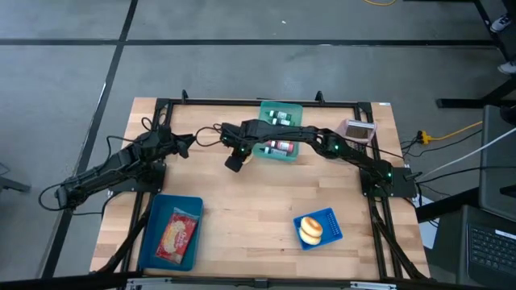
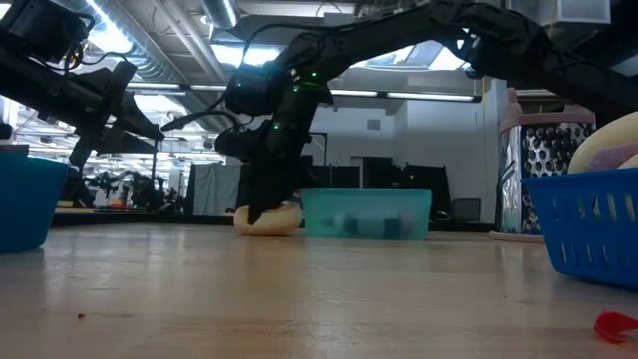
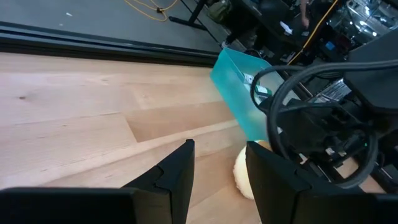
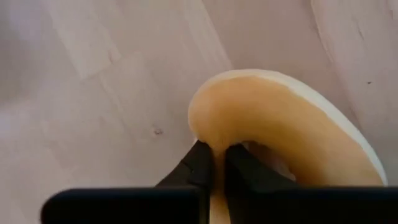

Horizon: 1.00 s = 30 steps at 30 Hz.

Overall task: Pick & Place Food Item
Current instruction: Put the pink donut into the blue bin

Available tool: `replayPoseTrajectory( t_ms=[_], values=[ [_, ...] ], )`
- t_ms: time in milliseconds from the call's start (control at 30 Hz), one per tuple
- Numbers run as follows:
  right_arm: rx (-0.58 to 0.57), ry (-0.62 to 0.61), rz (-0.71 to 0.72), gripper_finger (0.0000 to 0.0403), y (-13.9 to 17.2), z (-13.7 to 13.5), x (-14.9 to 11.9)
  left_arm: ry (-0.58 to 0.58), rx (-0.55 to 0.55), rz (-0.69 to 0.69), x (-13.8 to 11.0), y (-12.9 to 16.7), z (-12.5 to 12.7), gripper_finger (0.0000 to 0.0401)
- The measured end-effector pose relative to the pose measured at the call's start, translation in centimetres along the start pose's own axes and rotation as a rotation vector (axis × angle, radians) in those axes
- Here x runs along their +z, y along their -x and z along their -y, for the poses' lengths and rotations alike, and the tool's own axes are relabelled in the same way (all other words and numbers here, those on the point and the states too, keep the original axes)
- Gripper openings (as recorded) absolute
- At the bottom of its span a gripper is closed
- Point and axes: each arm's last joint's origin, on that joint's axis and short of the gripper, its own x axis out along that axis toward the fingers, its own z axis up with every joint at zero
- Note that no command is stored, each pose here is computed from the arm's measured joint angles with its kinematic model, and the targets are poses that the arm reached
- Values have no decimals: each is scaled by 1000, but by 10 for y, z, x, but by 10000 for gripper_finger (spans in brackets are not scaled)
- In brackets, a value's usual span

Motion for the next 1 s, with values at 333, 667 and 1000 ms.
replayPoseTrajectory(
  t_ms=[333, 667, 1000],
  values=[
    [33, -22, 5, 13, 10, 0, 2, 0, -3, -2, 0, 0, 0, 139],
    [79, -14, 88, 13, 42, -7, 9, -1, -3, -2, 0, 0, 0, 139],
    [328, -31, 276, 13, 97, -34, 21, -1, -11, -7, 0, 0, 0, 139]
  ],
)
